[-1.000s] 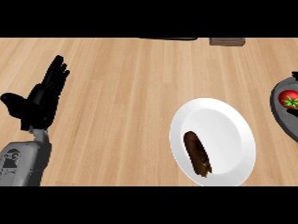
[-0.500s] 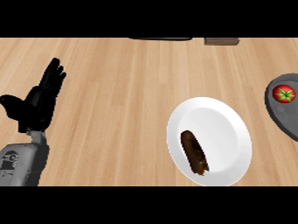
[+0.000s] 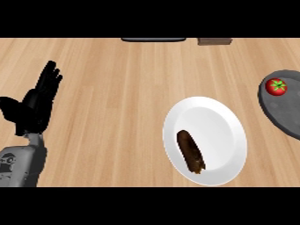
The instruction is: Pick the tomato from the plate and place it in the pan
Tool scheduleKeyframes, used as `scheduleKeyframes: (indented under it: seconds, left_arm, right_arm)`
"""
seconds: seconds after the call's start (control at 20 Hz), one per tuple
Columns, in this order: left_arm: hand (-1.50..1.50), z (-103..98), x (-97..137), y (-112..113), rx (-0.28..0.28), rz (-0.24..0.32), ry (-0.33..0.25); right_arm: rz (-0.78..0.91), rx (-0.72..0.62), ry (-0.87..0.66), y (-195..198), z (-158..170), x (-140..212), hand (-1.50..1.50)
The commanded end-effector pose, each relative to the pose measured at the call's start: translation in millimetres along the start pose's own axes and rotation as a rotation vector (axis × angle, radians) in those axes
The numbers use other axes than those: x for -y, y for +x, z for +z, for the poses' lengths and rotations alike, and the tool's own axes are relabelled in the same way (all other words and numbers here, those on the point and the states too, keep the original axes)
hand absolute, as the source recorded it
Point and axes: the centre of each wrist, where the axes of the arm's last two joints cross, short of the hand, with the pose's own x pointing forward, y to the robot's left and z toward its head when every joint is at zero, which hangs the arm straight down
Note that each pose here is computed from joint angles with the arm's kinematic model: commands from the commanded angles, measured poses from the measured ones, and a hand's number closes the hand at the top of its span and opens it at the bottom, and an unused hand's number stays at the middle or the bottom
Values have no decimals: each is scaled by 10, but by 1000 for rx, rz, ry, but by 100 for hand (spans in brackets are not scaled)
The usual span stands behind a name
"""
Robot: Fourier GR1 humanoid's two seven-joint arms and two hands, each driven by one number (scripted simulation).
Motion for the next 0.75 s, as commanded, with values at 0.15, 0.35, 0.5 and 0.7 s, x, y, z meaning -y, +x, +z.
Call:
scheduleKeyframes:
  seconds: [0.15,0.35,0.5,0.7]
  left_arm:
    - [0,36,-98,34,-12,-11,23]
    - [0,51,-65,-13,-25,6,40]
    - [0,68,-114,29,-18,0,34]
    - [0,88,-208,56,-13,-7,30]
  right_arm:
    - [-198,156,134,133,437,521,-150]
    - [-180,162,110,208,565,676,-150]
    - [-179,115,153,143,641,651,-150]
    - [-130,102,154,68,743,618,-150]
